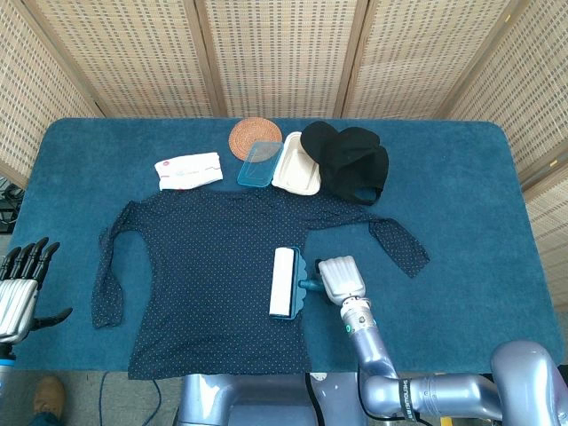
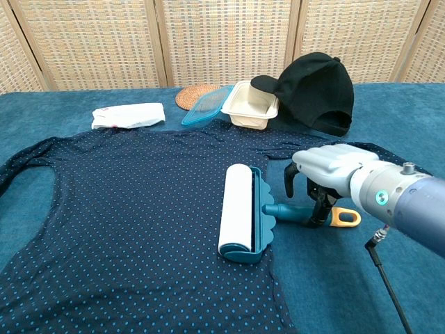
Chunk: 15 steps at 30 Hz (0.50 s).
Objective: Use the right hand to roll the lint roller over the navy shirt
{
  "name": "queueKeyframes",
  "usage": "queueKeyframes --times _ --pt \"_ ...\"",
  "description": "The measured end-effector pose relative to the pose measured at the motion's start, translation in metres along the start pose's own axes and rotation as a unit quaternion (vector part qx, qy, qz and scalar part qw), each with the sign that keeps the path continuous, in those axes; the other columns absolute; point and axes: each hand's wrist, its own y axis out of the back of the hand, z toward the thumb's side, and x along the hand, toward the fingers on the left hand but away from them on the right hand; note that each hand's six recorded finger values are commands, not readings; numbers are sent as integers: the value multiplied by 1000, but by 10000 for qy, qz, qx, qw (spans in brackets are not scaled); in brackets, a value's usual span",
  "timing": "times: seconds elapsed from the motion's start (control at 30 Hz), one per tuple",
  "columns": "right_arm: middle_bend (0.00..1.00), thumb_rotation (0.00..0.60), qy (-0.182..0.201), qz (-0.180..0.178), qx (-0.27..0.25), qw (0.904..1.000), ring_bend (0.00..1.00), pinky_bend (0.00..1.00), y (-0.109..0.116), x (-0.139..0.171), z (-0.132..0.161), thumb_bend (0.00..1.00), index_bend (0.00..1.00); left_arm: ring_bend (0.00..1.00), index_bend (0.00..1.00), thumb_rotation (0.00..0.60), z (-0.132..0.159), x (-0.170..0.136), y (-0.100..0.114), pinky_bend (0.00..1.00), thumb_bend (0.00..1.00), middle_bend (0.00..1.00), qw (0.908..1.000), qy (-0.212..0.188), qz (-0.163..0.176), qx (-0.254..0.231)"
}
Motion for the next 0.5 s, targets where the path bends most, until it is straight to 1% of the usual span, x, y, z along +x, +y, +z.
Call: queueKeyframes --times 0.1,0.17,0.23,0.3,0.37,0.43,0.5 --pt "1000 600 14 -1 76 10000 1000 1000 -4 -1 1 389 448 0 0 600 0 0 0 0 0 0 10000 1 -7 -4" --pt "1000 600 29 -20 120 9999 1000 1000 -7 -3 2 415 470 0 0 600 0 0 -1 0 0 0 10000 -1 -18 -4" --pt "1000 600 41 -37 148 9999 1000 1000 -8 -3 2 485 507 0 0 600 0 0 -1 0 0 0 10000 -4 -25 -6" --pt "1000 600 49 -63 174 9998 1000 1000 -9 -4 2 595 562 0 0 600 0 0 -1 0 0 0 10000 -4 -29 -11" --pt "1000 600 68 -117 167 9998 1000 1000 -8 -4 2 729 627 0 0 600 0 1 -1 0 0 0 10000 2 -25 -18" --pt "1000 600 103 -181 148 9997 1000 1000 -7 -4 2 800 675 0 0 600 0 1 -1 0 0 0 10000 -1 -30 -20" --pt "1000 600 148 -264 147 9994 1000 1000 -4 -4 2 840 709 0 0 600 0 1 -1 0 0 0 10000 -10 -36 -15"
